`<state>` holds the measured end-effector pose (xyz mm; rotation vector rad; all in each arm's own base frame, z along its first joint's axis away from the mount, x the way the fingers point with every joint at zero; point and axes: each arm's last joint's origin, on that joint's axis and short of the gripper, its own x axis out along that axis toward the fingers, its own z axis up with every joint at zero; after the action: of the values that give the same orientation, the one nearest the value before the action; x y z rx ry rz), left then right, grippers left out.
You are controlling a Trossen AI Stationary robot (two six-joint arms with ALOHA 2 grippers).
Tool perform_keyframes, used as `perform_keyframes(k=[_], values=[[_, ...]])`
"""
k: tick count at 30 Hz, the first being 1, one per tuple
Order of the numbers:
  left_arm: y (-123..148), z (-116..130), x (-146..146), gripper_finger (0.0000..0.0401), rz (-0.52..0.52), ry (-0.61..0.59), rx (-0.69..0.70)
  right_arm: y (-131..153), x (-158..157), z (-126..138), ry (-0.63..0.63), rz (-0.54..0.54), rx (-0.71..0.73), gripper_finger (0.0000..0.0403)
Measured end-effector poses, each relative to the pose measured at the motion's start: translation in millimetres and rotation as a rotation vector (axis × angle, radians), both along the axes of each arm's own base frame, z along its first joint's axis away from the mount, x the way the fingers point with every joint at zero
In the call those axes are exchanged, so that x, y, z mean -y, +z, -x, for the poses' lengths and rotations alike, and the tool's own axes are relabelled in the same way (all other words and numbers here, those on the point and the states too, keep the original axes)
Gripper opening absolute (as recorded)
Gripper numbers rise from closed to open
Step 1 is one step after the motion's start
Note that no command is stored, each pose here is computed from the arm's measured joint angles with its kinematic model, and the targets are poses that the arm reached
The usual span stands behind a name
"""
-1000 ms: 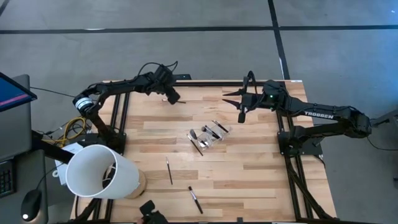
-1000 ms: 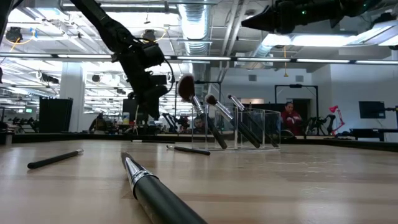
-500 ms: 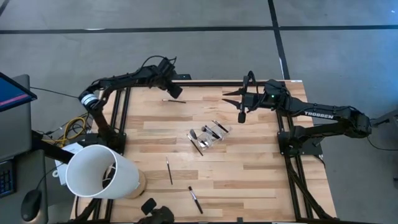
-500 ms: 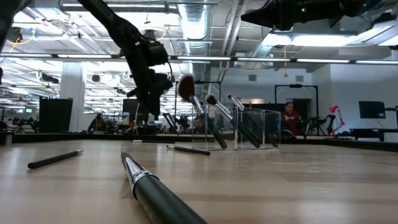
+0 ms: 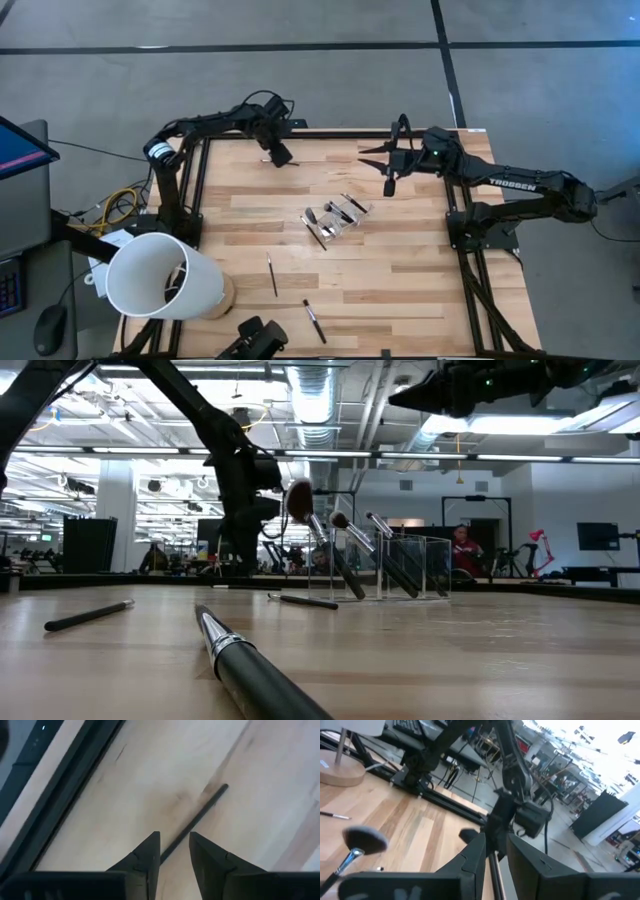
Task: Put items in baskets/containers
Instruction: Put the top black eyeshadow brush into the transparent organizer
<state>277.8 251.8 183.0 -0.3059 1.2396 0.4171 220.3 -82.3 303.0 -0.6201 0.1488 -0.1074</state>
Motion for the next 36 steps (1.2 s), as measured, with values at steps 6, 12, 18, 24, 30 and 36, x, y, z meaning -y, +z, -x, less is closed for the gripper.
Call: perform_keyframes(k=[6, 12, 18, 24, 30, 36], values=[[-12.2, 3.6, 3.5, 0.0102, 0.020, -0.063, -0.046, -2.7, 3.6, 1.7, -0.019, -0.011, -0.027, 0.0071], [-28.5, 11.7, 6.7, 0.0102, 0.065, -0.075, -0.082, -3.5, 1.3, 1.0, -0.008, -0.015, -0.034, 0.0071], [-34.6, 17.0, 8.1, 0.0102, 0.090, -0.076, -0.089, -3.0, 0.7, 0.7, -0.006, -0.013, -0.029, 0.0071], [-46.9, 23.7, 13.2, 0.0102, 0.074, -0.094, -0.111, -1.9, -0.1, 0.2, -0.001, -0.009, -0.019, 0.0071], [-45.1, 23.6, 16.5, 0.0102, 0.049, -0.097, -0.114, -2.0, -0.1, 0.2, -0.001, -0.009, -0.019, 0.0071], [-17.2, 21.9, 22.7, 0.0102, -0.020, -0.111, -0.058, -1.9, 0.2, 0.3, -0.002, -0.009, -0.019, 0.0071]])
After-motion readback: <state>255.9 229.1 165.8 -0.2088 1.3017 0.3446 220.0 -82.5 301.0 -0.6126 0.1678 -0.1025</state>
